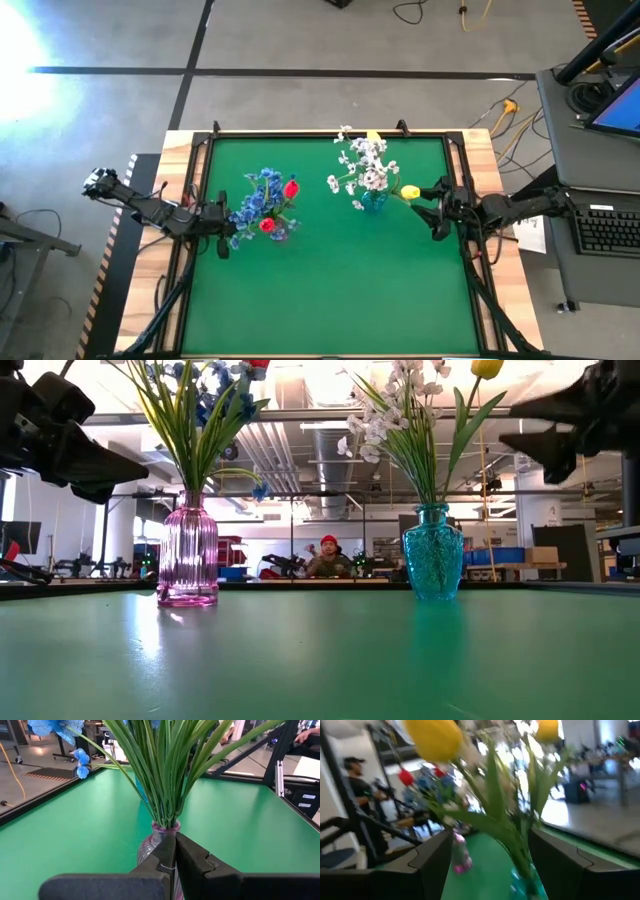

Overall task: Sort flowers into vase by color
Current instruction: Return to Home Position

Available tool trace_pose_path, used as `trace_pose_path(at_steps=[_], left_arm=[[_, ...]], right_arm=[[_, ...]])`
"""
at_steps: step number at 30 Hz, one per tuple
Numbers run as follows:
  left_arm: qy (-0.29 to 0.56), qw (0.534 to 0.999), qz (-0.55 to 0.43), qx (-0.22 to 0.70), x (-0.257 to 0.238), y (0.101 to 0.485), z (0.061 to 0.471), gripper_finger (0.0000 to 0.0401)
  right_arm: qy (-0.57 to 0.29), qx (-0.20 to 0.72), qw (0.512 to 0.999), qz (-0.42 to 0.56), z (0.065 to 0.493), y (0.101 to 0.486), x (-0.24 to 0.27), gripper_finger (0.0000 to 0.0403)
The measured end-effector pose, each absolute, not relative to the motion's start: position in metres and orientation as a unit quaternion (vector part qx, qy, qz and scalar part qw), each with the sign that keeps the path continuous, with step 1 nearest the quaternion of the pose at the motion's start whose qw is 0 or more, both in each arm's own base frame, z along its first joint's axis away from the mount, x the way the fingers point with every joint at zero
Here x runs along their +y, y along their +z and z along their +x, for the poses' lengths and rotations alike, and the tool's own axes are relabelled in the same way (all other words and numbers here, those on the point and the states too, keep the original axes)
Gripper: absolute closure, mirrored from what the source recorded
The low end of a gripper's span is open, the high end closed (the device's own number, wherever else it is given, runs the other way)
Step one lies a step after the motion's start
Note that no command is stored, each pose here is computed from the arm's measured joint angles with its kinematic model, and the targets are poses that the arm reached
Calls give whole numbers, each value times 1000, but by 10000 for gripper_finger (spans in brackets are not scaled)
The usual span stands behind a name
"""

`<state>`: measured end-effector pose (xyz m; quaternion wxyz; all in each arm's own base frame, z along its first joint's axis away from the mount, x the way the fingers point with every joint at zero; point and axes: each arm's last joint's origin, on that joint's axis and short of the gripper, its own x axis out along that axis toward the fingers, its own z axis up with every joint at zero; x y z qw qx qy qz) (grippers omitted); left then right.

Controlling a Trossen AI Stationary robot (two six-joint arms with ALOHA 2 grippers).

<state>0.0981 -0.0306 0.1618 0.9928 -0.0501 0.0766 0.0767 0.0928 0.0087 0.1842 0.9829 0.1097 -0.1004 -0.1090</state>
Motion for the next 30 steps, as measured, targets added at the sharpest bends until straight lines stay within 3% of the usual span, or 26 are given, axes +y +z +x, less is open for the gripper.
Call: trace_pose_path(at_steps=[6,21,30], left_arm=[[77,993,-48,81,-31,161,99,401],[77,993,-47,82,-31,161,99,401],[77,993,-47,82,-31,161,99,401]], right_arm=[[-117,-55,988,82,94,175,9,154],[-122,-37,991,32,95,173,6,154],[13,-14,1000,16,97,169,6,154]])
